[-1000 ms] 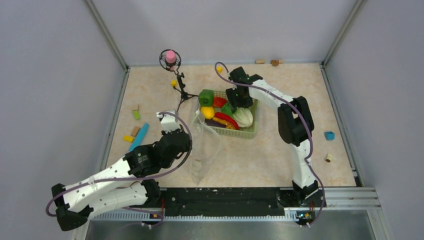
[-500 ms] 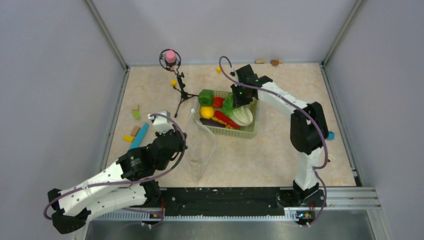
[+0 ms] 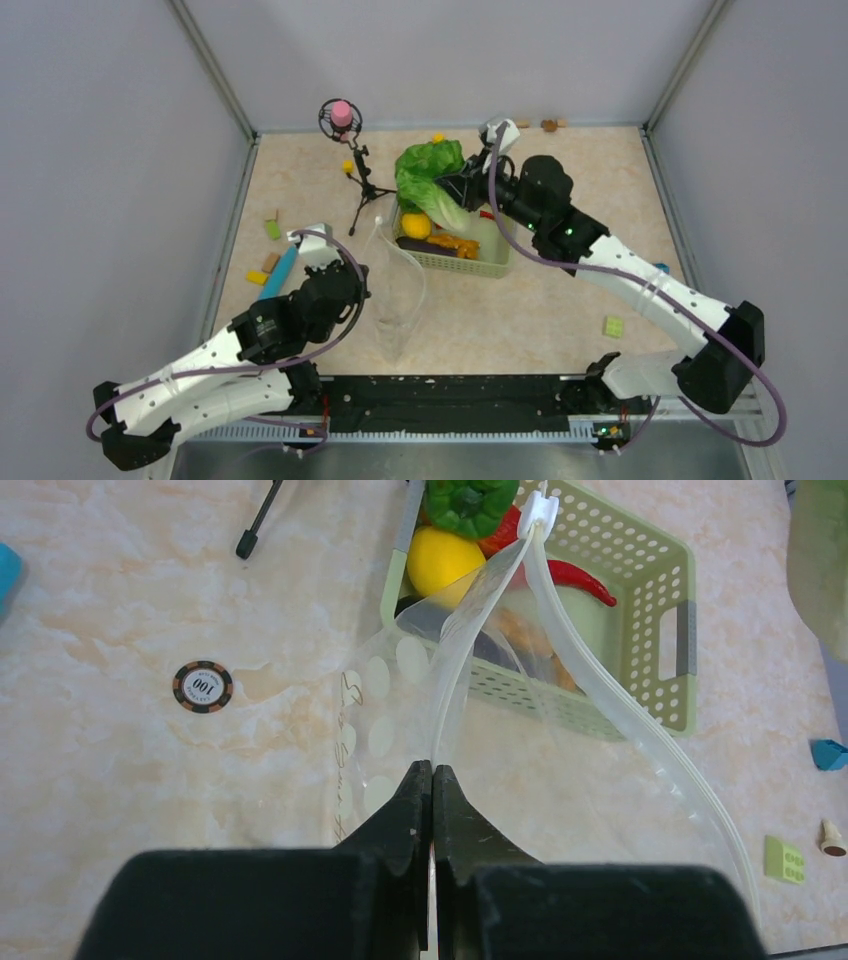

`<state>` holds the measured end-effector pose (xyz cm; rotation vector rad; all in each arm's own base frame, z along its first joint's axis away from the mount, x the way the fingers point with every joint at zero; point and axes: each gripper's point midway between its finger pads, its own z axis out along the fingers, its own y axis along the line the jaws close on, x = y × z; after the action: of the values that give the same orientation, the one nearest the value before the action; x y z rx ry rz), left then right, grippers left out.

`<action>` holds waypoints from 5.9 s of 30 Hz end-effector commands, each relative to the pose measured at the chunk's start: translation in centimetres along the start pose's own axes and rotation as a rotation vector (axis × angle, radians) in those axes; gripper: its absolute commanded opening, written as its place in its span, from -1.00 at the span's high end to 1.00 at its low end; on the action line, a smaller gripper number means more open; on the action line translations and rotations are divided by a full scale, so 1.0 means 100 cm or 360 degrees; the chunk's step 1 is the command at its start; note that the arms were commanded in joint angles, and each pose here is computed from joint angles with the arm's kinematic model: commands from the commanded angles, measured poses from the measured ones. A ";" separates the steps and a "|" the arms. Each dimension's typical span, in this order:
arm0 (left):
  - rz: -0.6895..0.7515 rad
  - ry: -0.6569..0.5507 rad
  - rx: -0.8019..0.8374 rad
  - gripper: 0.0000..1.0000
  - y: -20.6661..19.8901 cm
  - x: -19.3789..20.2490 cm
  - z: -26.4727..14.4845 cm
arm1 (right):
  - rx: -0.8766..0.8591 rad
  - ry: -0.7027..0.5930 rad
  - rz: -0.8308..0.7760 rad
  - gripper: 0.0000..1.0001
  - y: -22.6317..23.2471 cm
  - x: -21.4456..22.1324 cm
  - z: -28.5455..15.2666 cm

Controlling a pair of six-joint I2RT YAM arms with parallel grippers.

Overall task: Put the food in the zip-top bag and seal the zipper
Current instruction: Place the fake vegetable in the zipper food storage bag.

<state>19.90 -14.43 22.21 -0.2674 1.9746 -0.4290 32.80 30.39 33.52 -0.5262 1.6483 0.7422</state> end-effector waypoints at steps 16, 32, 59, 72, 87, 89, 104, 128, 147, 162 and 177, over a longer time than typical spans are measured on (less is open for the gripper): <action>-0.0097 -0.0056 -0.0019 1.00 0.005 -0.005 0.000 | -0.0475 -0.0954 0.0556 1.00 0.138 -0.047 -0.054; -0.0116 -0.0060 -0.0013 1.00 0.005 -0.003 0.001 | -0.0775 -0.0780 0.0658 1.00 0.177 -0.029 -0.062; -0.0168 -0.0096 0.0063 1.00 0.004 -0.008 -0.005 | -0.0483 -0.0745 0.0649 1.00 0.149 0.036 -0.031; -0.0200 -0.0106 0.0088 1.00 0.005 -0.010 -0.008 | -0.0176 -0.0824 0.0303 0.87 0.161 0.057 -0.024; -0.0281 -0.0156 0.0087 1.00 0.013 -0.016 -0.014 | -0.0231 -0.0443 0.0147 -0.42 0.193 0.073 -0.014; -0.0293 -0.0164 0.0093 1.00 0.014 -0.017 -0.015 | -0.0227 -0.0387 0.0132 -0.48 0.194 0.075 -0.012; -0.0332 -0.0193 0.0114 1.00 0.017 -0.020 -0.018 | -0.0293 -0.0246 0.0023 -0.68 0.197 0.070 -0.028; -0.0340 -0.0171 0.0286 1.00 0.003 -0.021 -0.026 | 0.0113 0.0355 -0.0177 0.70 0.173 0.151 0.008; -0.0370 -0.0208 0.0381 1.00 0.001 -0.028 -0.035 | -0.0117 0.0601 -0.0248 0.18 0.202 0.182 0.013; -0.0397 -0.0236 0.0339 1.00 0.008 -0.030 -0.035 | -0.0039 0.0201 -0.0143 -0.77 0.166 0.096 -0.031; -0.0396 -0.0243 0.0319 1.00 0.009 -0.030 -0.033 | 0.0165 0.0349 0.0359 -0.64 0.096 0.160 -0.038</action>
<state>17.89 -11.90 24.05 -0.3714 1.7933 -0.7037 20.80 33.62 22.70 -0.3911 1.8763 0.7062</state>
